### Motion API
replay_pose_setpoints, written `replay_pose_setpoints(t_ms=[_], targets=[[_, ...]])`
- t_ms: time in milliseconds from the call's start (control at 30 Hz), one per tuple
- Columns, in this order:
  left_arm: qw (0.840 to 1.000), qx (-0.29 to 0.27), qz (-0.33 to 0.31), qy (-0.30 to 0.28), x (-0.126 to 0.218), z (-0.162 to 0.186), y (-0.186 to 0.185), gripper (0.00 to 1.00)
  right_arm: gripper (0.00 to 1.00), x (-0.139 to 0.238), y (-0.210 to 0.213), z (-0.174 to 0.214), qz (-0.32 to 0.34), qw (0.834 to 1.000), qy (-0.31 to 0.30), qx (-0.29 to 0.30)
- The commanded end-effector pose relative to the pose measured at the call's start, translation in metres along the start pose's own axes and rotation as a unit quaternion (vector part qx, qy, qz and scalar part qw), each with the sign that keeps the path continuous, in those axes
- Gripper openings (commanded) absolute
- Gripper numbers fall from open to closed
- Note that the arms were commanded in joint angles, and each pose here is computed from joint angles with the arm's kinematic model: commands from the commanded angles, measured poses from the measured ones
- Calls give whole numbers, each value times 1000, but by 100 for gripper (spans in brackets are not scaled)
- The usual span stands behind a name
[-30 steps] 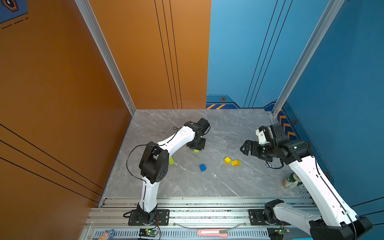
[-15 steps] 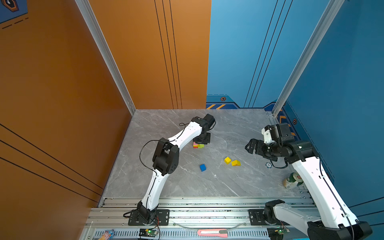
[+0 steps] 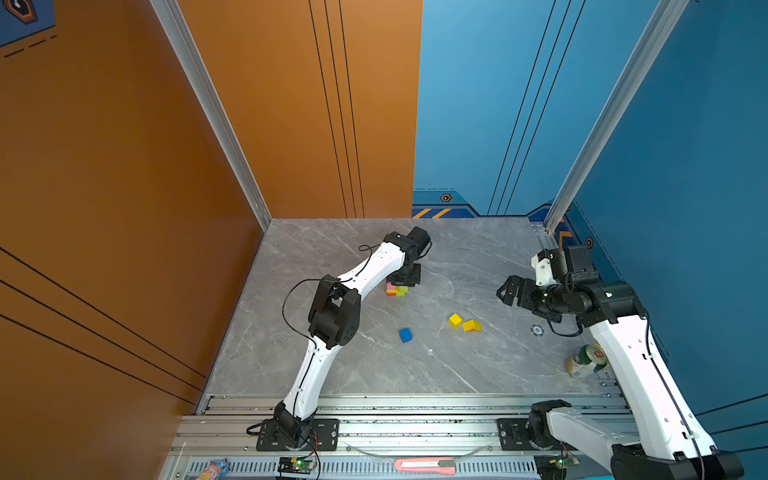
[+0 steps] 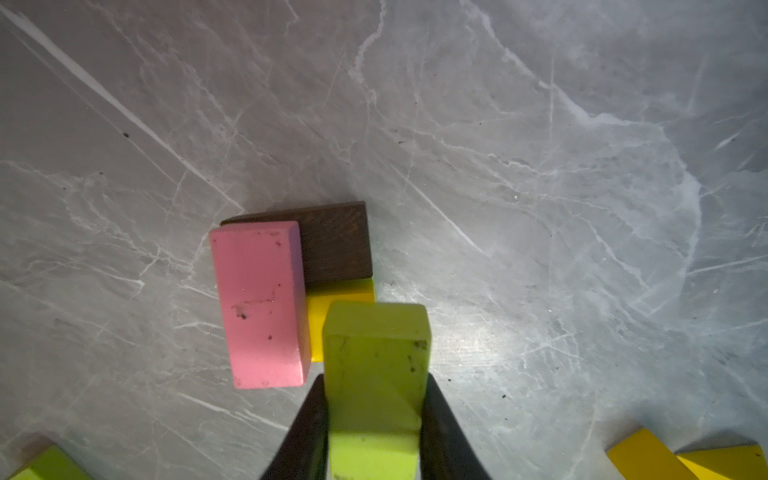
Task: Build the wood block tower
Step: 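Lift the lime green block with the left gripper and carry it over the stack, then lower the lime green block beside the pink block and open the left gripper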
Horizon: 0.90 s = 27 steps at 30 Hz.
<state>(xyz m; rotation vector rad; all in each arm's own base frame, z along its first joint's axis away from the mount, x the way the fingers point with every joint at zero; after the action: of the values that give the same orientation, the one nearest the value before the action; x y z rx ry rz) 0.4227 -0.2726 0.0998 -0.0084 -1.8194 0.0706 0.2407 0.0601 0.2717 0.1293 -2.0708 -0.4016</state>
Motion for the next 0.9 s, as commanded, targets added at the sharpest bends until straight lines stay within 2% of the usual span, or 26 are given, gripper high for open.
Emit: replay_pose_setpoints(t_ms=[0,867], targets=[[1000,7,-19,0,-3,-6,10,22,100,7,0,3,-4,1000,4,6],[1000,8,-10,9,-11,-11,12,24,100,2,-3,-1,3,1000,5,-9]])
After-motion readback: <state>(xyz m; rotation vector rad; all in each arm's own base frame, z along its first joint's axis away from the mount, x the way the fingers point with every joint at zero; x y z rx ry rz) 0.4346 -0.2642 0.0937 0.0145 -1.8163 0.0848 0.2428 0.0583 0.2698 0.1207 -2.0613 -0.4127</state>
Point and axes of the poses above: each gripper's point midway between its finger pads, its own x axis back along the fingers, its own y axis along the line the jaws close on, z = x × y, the point moved 2 cm from there along x, back along the fingers, and after that the axes turned 5 degrees about x, right-handed, at the moved point
